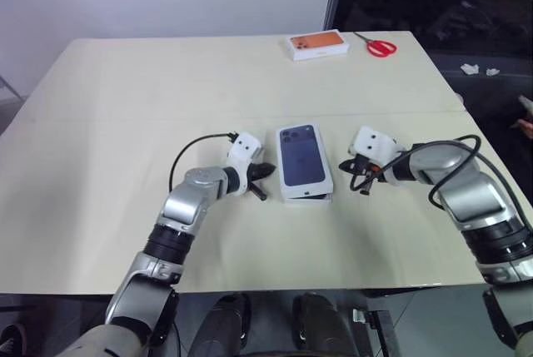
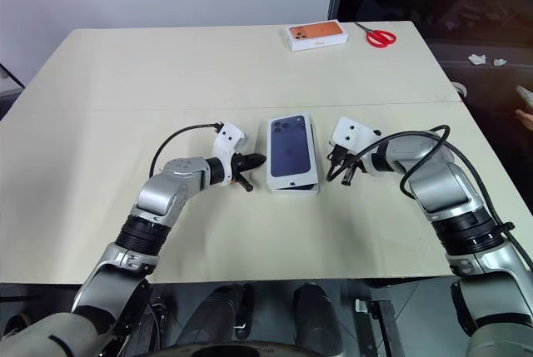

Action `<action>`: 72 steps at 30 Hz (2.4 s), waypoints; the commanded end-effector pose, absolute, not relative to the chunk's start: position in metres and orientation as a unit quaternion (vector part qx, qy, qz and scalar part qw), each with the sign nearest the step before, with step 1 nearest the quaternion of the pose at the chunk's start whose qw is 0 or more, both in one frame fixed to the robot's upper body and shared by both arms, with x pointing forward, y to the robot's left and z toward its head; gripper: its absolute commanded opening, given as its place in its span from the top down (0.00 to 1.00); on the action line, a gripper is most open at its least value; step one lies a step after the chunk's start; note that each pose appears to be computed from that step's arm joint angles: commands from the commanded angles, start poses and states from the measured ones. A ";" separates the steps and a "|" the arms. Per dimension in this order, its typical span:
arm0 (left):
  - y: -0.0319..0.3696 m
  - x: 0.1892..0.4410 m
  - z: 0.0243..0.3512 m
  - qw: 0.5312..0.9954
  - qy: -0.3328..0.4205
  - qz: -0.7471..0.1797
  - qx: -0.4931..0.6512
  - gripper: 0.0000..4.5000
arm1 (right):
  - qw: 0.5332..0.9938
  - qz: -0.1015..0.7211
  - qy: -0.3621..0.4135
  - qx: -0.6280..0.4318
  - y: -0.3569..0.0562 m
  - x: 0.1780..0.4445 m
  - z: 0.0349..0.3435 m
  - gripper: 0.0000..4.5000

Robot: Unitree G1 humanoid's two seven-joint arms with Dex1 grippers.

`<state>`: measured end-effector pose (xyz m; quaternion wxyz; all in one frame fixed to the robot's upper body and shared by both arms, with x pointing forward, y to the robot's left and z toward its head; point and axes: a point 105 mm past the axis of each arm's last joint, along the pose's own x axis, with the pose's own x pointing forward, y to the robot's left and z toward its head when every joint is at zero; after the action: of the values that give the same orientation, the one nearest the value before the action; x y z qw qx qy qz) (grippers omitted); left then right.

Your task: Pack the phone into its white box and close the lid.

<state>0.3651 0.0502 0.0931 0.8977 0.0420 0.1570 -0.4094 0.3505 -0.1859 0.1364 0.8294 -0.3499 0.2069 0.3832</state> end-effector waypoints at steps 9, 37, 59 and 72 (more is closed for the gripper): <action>0.052 0.371 0.110 0.917 0.114 -0.383 0.003 1.00 | 0.849 0.365 0.152 -0.350 -0.176 0.366 0.163 1.00; 0.025 0.361 0.119 0.909 0.082 -0.408 -0.026 1.00 | 0.836 0.406 0.166 -0.329 -0.166 0.349 0.157 1.00; 0.016 0.347 0.124 0.893 0.074 -0.443 -0.029 1.00 | 0.825 0.434 0.170 -0.319 -0.157 0.337 0.154 1.00; 0.024 0.333 0.109 0.886 0.101 -0.452 -0.016 1.00 | 0.805 0.454 0.189 -0.332 -0.156 0.325 0.141 1.00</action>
<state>0.3396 0.0331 0.1010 0.8958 -0.0133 0.1156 -0.4291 0.3287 -0.1648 0.1309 0.8132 -0.3172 0.2152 0.4379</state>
